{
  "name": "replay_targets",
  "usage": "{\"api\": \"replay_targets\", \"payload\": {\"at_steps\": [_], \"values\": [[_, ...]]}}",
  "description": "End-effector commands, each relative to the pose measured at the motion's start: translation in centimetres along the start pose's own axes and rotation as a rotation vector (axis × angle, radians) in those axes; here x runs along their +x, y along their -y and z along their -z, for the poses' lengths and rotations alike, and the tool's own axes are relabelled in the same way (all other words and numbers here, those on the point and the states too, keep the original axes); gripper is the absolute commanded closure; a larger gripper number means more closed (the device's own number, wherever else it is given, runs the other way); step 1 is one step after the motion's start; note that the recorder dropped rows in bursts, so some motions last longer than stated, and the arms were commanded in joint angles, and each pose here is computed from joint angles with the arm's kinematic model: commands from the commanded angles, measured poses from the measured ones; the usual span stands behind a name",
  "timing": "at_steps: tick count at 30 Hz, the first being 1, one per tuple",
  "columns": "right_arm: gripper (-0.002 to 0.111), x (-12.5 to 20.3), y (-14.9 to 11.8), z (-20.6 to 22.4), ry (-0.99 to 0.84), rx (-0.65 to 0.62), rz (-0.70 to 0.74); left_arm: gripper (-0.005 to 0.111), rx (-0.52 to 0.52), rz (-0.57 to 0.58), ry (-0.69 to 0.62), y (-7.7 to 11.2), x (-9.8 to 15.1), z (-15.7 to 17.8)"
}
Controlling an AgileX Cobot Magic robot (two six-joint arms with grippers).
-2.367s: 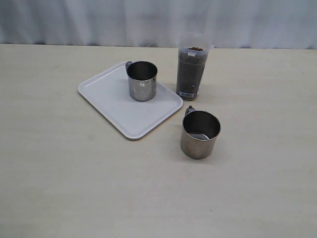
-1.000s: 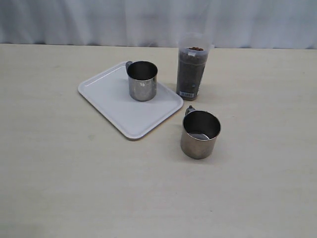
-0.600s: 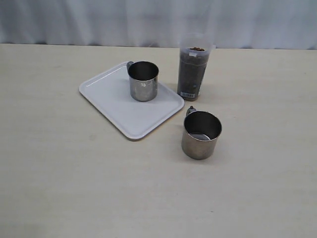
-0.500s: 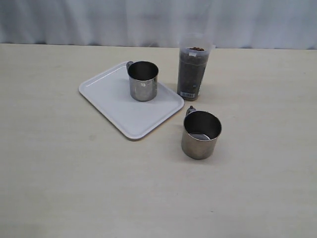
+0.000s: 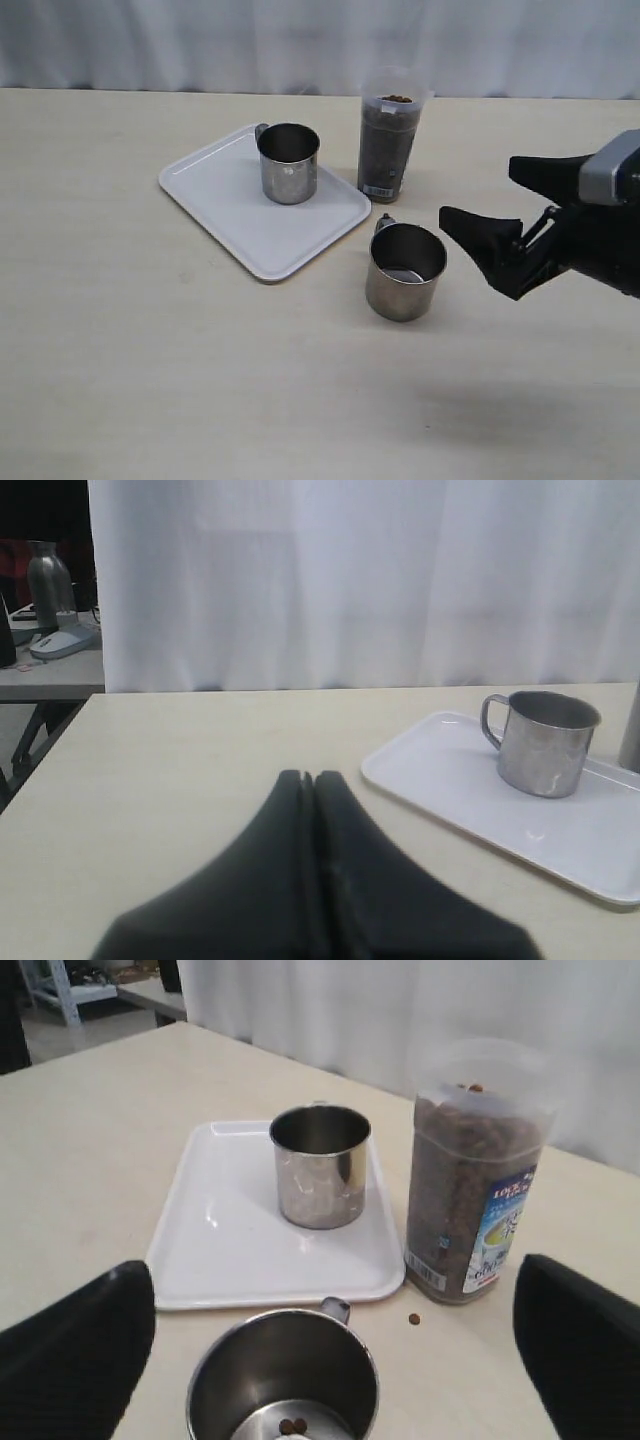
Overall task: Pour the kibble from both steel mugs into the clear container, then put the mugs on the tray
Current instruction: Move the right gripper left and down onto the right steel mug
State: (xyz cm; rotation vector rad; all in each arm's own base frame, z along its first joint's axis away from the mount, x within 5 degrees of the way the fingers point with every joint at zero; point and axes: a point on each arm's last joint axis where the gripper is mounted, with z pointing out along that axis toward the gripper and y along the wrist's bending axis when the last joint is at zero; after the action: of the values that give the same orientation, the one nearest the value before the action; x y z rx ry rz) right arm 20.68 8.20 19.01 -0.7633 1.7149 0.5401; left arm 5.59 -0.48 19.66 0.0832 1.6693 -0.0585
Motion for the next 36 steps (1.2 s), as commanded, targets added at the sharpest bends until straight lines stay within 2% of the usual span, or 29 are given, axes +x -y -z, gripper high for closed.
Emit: {"api": "replay_targets", "payload": {"at_steps": [1,4,9,17,26,36], "values": [[-0.001,0.7,1.5,-1.2,-0.116,0.053,0.002,0.107,0.003,0.012,0.007,0.0,0.0,0.0],[-0.001,0.9,2.0,-1.4,-0.184,0.071,0.017,0.107,0.003,0.012,0.007,0.0,0.0,0.0],[-0.001,0.6,0.3,-2.4,-0.196,-0.012,0.102,0.107,0.003,0.012,0.007,0.0,0.0,0.0],[-0.001,0.9,-1.3,-6.1,-0.345,-0.072,0.187,0.107,0.003,0.012,0.007,0.0,0.0,0.0],[-0.001,2.7,-0.4,-8.7,-0.442,-0.072,0.170,0.107,0.003,0.012,0.007,0.0,0.0,0.0],[-0.001,3.4,-0.8,-9.3,-0.420,-0.116,0.146,0.107,0.003,0.012,-0.002,0.0,0.1,0.0]]}}
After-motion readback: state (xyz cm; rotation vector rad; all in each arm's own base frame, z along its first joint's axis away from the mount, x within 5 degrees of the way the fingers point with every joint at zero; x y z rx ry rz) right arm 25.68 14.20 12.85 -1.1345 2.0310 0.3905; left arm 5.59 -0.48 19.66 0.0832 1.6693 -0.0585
